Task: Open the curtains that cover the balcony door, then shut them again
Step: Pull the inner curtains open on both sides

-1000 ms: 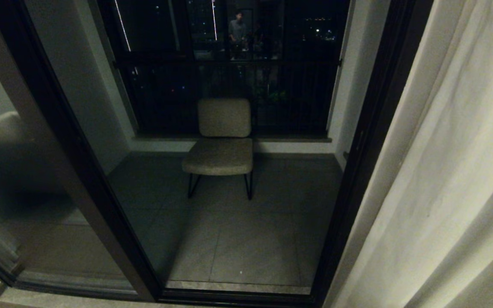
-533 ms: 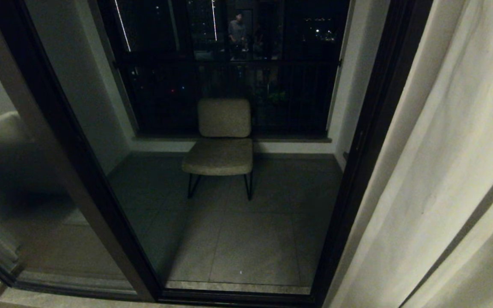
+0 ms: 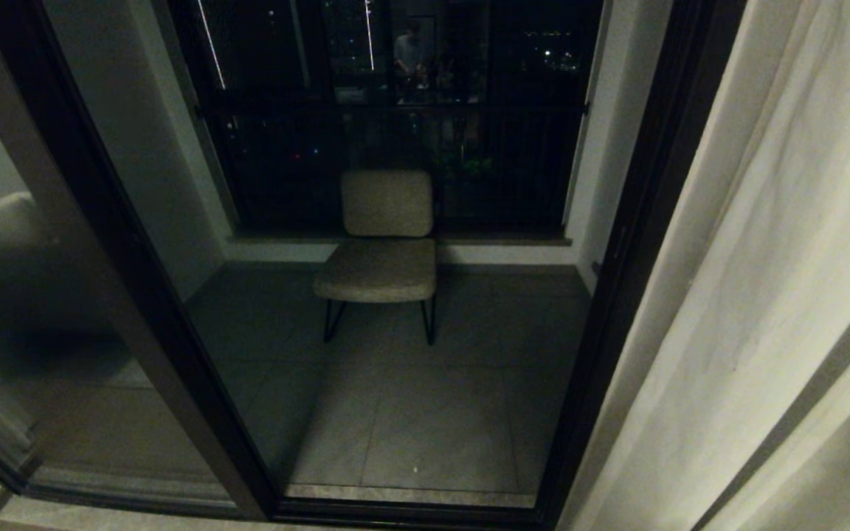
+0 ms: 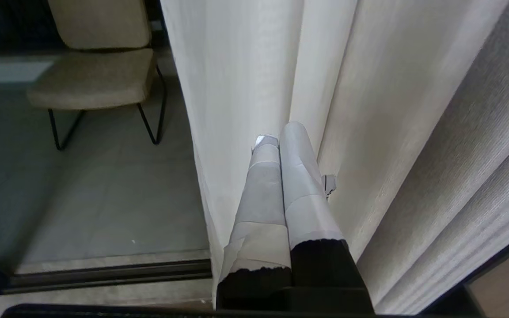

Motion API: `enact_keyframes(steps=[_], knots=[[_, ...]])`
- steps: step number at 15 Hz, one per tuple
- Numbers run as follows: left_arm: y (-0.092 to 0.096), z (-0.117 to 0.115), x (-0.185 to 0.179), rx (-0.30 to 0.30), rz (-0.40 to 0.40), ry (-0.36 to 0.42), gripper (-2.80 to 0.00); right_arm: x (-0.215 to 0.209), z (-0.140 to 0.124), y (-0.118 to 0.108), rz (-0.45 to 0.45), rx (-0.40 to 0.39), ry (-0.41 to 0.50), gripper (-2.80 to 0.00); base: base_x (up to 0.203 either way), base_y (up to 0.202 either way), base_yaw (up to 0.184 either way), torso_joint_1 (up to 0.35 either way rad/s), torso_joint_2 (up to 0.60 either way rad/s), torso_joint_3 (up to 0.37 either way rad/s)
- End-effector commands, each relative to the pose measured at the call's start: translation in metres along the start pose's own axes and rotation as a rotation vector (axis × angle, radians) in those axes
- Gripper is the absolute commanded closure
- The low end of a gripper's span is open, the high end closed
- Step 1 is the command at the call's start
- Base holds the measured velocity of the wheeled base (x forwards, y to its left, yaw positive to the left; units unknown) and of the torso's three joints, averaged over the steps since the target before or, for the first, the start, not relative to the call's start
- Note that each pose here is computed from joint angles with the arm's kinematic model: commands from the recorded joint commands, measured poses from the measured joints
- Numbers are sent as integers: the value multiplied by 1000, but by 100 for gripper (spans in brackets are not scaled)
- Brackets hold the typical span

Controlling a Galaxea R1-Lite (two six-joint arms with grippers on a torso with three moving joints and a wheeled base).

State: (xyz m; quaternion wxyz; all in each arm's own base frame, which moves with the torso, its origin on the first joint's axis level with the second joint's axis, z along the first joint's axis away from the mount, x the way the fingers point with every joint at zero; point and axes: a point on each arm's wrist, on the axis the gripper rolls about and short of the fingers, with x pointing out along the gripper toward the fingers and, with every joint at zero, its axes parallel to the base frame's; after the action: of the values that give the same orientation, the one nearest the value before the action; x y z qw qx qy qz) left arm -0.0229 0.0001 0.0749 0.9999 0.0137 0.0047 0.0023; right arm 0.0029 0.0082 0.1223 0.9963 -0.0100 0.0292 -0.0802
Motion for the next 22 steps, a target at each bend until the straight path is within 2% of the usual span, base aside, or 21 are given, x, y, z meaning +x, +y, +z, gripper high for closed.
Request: enact_keyframes(steps=[1,3,7,10,11,14,17,20,22], knots=[[0,0,0,0,0,-2,0,2,-9,0,10,-9,6,0,0,0,0,0,0,0],[0,0,0,0,0,0,0,4,-19,0,68,-45,-4,0,0,0,0,0,0,0],[0,0,0,0,0,-2,0,3,-23,0,294,-85,14,0,0,0,0,0,0,0],[0,0,0,0,0,0,0,0,-27,-2,362,-95,30,0,0,0,0,0,0,0],[0,0,0,0,0,-2,0,-3,-29,-4,357,-95,11,0,0,0,0,0,0,0],[0,0,0,0,0,-2,0,-9,-39,-8,249,-98,34,0,0,0,0,0,0,0],[0,0,0,0,0,-5,0,-22,-47,-10,194,-91,-71,0,0,0,0,0,0,0],[0,0,0,0,0,-4,0,-22,-48,-10,189,-17,-65,0,0,0,0,0,0,0],[0,0,0,0,0,-5,0,-22,-48,-11,186,-11,-65,0,0,0,0,0,0,0]])
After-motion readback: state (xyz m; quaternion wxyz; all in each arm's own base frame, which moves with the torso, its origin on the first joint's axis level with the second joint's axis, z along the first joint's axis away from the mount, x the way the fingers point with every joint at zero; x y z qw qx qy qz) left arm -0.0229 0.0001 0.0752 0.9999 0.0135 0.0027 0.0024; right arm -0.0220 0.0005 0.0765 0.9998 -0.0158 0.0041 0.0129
